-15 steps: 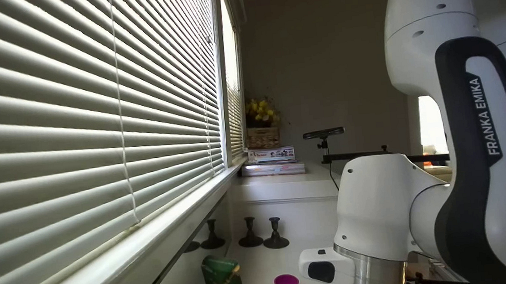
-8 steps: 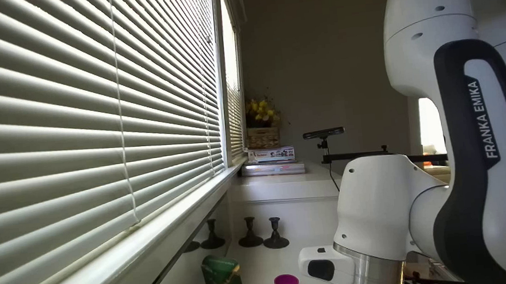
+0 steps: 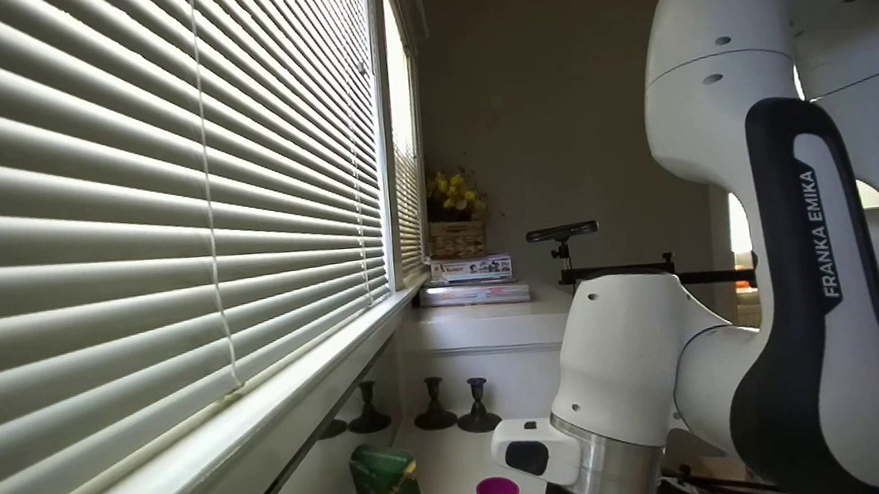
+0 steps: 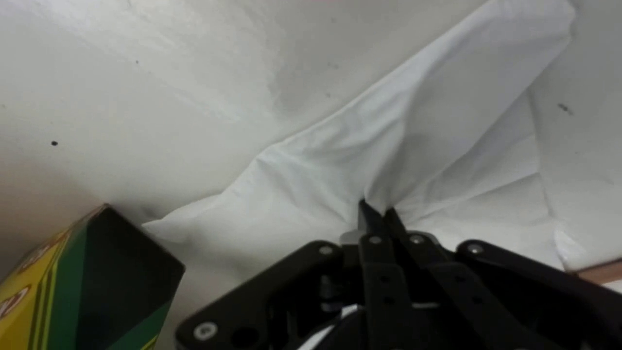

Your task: Use the white napkin to wipe the counter.

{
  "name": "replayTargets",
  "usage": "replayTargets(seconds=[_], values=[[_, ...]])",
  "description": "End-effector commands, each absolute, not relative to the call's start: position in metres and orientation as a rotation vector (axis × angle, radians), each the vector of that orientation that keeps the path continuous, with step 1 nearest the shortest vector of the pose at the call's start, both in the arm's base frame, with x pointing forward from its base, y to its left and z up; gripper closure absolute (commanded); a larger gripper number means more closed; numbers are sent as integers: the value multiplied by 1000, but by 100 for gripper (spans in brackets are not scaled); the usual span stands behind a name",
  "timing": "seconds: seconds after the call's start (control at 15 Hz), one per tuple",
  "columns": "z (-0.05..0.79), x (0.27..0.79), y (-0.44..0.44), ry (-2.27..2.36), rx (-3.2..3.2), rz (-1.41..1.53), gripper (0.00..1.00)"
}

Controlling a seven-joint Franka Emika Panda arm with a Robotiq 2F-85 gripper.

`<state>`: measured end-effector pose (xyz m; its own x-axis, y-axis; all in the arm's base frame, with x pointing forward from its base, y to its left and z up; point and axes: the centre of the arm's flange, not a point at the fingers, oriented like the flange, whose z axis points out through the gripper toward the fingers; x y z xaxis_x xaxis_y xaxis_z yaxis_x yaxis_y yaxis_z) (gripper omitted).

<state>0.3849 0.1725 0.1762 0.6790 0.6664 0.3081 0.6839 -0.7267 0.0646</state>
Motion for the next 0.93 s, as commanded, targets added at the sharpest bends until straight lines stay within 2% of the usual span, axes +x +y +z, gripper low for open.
replayTargets(seconds=[0.0, 0.53, 0.87], values=[[155, 383, 195, -1171, -2810, -442, 100], [157, 353, 212, -1276, -2732, -393, 100], [163, 344, 181, -1308, -2755, -354, 100]])
